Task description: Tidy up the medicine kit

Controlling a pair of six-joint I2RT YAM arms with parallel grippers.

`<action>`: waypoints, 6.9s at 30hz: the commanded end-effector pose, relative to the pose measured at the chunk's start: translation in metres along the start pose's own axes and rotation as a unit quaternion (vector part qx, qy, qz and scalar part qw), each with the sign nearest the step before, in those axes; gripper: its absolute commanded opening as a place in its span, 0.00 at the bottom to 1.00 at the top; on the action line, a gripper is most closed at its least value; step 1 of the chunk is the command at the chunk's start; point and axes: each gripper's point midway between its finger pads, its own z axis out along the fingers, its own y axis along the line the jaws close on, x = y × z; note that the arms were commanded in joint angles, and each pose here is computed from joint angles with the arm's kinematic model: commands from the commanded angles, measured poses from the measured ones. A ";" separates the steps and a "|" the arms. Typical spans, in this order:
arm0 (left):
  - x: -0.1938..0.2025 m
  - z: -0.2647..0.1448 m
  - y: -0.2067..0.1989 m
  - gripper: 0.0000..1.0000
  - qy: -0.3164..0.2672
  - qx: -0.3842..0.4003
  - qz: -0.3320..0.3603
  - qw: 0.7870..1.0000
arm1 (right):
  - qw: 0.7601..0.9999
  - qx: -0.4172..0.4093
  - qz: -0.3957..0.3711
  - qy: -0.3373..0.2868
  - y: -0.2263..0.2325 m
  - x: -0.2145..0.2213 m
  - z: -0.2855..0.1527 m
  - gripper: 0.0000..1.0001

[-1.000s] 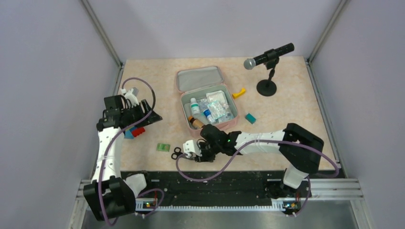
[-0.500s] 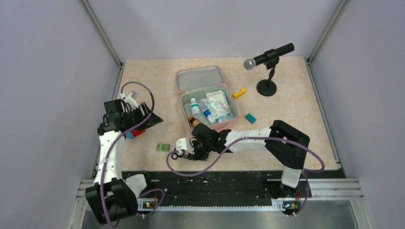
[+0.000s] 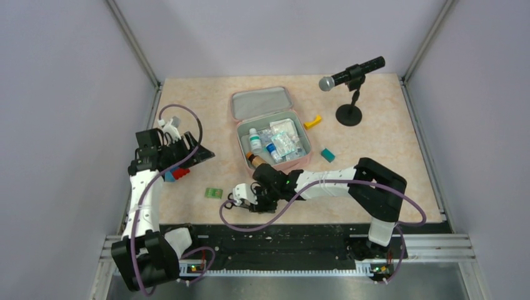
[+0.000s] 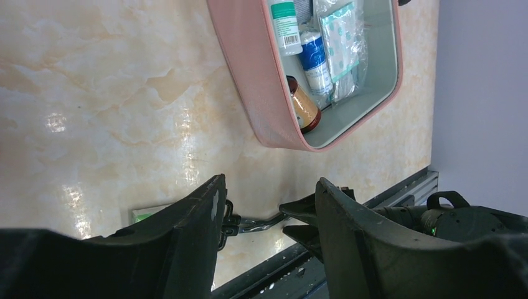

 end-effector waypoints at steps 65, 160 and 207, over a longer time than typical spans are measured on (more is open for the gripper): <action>0.175 0.002 0.040 0.68 0.291 -0.152 -0.262 0.908 | 0.999 0.018 -0.046 0.011 0.031 0.065 -0.005 0.00; -0.054 -0.072 -0.015 0.00 -0.107 -0.115 0.056 0.986 | 0.927 0.207 0.264 -0.165 -0.172 -0.095 -0.030 0.50; 0.018 -0.065 -0.154 0.00 0.040 0.314 0.380 0.869 | 0.954 0.059 0.062 -0.288 -0.104 -0.160 -0.170 0.51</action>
